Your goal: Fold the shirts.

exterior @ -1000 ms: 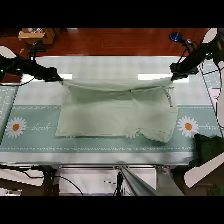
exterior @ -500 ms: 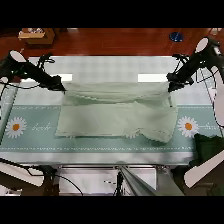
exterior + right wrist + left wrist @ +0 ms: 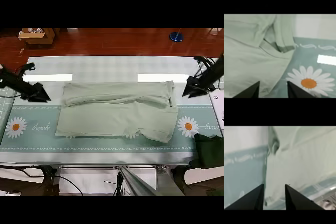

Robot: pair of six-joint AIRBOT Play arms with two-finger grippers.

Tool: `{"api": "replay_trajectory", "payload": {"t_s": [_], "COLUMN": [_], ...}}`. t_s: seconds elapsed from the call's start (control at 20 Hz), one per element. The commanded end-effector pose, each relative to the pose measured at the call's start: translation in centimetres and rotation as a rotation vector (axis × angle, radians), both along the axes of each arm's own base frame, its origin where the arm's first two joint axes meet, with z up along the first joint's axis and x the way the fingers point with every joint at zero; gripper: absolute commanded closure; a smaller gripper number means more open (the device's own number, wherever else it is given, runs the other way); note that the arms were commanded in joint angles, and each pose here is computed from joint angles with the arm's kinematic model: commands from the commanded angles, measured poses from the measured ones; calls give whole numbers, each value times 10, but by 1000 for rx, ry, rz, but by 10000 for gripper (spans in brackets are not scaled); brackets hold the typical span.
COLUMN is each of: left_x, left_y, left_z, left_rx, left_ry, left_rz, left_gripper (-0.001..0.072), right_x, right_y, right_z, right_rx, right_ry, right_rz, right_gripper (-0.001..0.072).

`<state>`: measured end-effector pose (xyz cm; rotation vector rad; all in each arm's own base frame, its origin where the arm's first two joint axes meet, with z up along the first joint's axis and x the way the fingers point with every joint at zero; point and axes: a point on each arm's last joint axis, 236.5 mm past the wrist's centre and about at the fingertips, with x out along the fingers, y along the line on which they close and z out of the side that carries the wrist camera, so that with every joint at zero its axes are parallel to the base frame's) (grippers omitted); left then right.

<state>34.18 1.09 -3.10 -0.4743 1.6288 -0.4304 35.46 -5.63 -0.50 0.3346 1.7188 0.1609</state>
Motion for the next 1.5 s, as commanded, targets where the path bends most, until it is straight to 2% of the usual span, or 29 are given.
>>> {"api": "replay_trajectory", "payload": {"t_s": [0.0,0.1,0.2,0.25,0.3,0.35,0.6,0.9,0.95,1.05,1.1,1.15,1.45], "left_x": [-58,-85,-115,-124,-132,-139,-135,-109,-101,-101,-106,-111,-120], "left_y": [-9,-19,-23,-26,-27,-25,-13,-34,-41,-57,-63,-67,-60], "left_z": [-7,-18,-31,-36,-41,-47,-61,-76,-76,-78,-78,-77,-66], "left_rx": [-130,-160,-167,-179,-188,-176,-96,-105,-125,-160,-174,-193,-249], "left_ry": [37,-15,-23,-13,6,24,3,-31,-42,-22,2,13,40], "left_rz": [117,189,192,195,200,200,201,204,218,196,170,146,166], "left_gripper": [365,364,364,340,189,121,122,130,188,447,601,682,683], "right_x": [-50,-74,-85,-85,-89,-94,-95,-97,-97,-99,-101,-102,-146], "right_y": [-7,3,11,14,19,23,34,39,41,44,45,46,37], "right_z": [-17,-34,-47,-50,-52,-54,-52,-48,-47,-45,-44,-44,-64], "right_rx": [121,207,247,259,275,282,327,355,363,379,385,386,290], "right_ry": [-33,-82,-166,-202,-212,-208,-208,-196,-195,-185,-178,-175,-15], "right_rz": [-139,-205,-258,-286,-294,-286,-297,-293,-294,-290,-285,-284,-246], "right_gripper": [243,239,239,239,239,239,239,239,239,239,239,238,222]}}
